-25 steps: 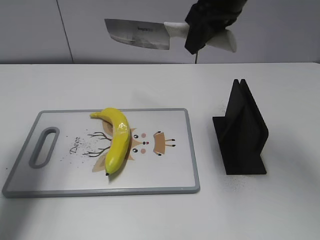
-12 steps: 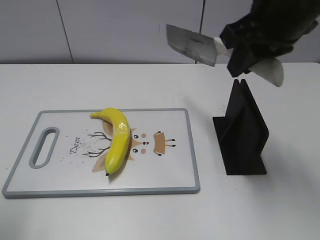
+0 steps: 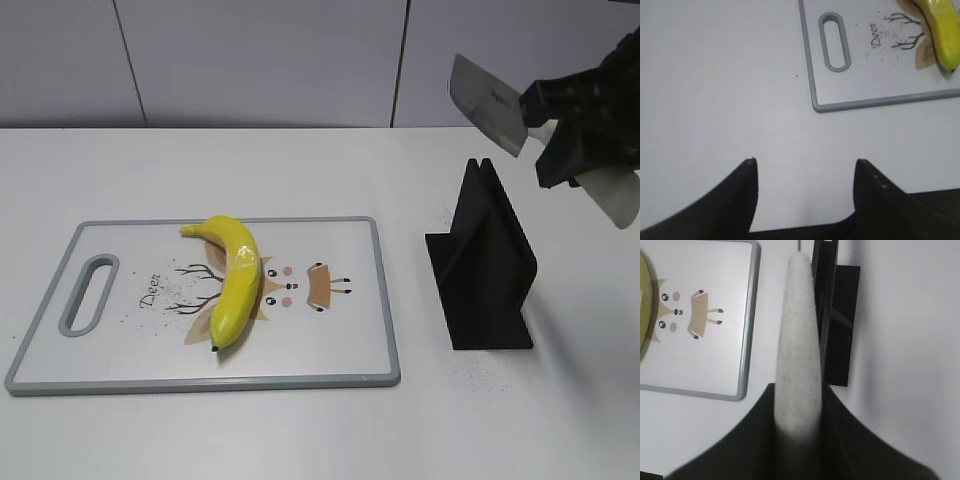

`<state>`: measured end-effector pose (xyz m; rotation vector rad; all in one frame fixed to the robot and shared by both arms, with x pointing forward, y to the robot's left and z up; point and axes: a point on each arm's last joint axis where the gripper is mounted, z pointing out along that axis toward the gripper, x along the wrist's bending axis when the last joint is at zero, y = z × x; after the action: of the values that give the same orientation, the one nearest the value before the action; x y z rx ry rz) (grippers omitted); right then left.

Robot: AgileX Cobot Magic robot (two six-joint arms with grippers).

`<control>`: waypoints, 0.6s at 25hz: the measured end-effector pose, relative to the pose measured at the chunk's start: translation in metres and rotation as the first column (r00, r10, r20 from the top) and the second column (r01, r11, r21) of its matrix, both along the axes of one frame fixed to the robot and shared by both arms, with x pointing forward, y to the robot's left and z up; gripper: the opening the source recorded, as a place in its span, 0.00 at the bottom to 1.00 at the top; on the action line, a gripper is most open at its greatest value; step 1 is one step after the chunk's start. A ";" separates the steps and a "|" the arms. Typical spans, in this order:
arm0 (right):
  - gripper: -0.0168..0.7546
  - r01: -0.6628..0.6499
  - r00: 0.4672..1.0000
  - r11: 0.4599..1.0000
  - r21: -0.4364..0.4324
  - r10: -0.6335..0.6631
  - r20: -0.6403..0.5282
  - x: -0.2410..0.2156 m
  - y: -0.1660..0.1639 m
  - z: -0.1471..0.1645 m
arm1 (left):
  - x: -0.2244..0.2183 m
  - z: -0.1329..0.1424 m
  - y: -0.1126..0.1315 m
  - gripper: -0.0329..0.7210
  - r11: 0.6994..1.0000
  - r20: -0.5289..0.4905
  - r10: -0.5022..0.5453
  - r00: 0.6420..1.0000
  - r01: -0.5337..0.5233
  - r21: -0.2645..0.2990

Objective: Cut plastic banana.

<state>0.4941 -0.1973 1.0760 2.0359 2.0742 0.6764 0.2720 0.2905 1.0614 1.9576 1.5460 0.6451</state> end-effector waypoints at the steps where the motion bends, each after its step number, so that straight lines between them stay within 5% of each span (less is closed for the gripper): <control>1: 0.23 0.009 1.000 1.000 0.002 -0.009 -0.007 -0.001 0.000 -0.003 | -0.007 -0.001 0.000 0.81 1.000 0.037 0.001 0.999 -0.001 -0.002; 7: 0.23 0.063 0.998 0.998 -0.003 -0.063 0.000 -0.002 -0.004 -0.017 | -0.037 -0.014 0.001 0.81 1.000 0.262 0.004 0.965 0.001 -0.017; 15: 0.23 0.074 0.997 0.997 -0.022 -0.074 -0.018 0.002 -0.004 -0.028 | -0.040 -0.015 0.001 0.81 1.000 0.293 0.007 0.956 -0.001 -0.021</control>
<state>0.4961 -0.2010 1.0480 2.1038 1.9961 0.6224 0.2316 0.2913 1.0467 1.7510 1.3674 0.8746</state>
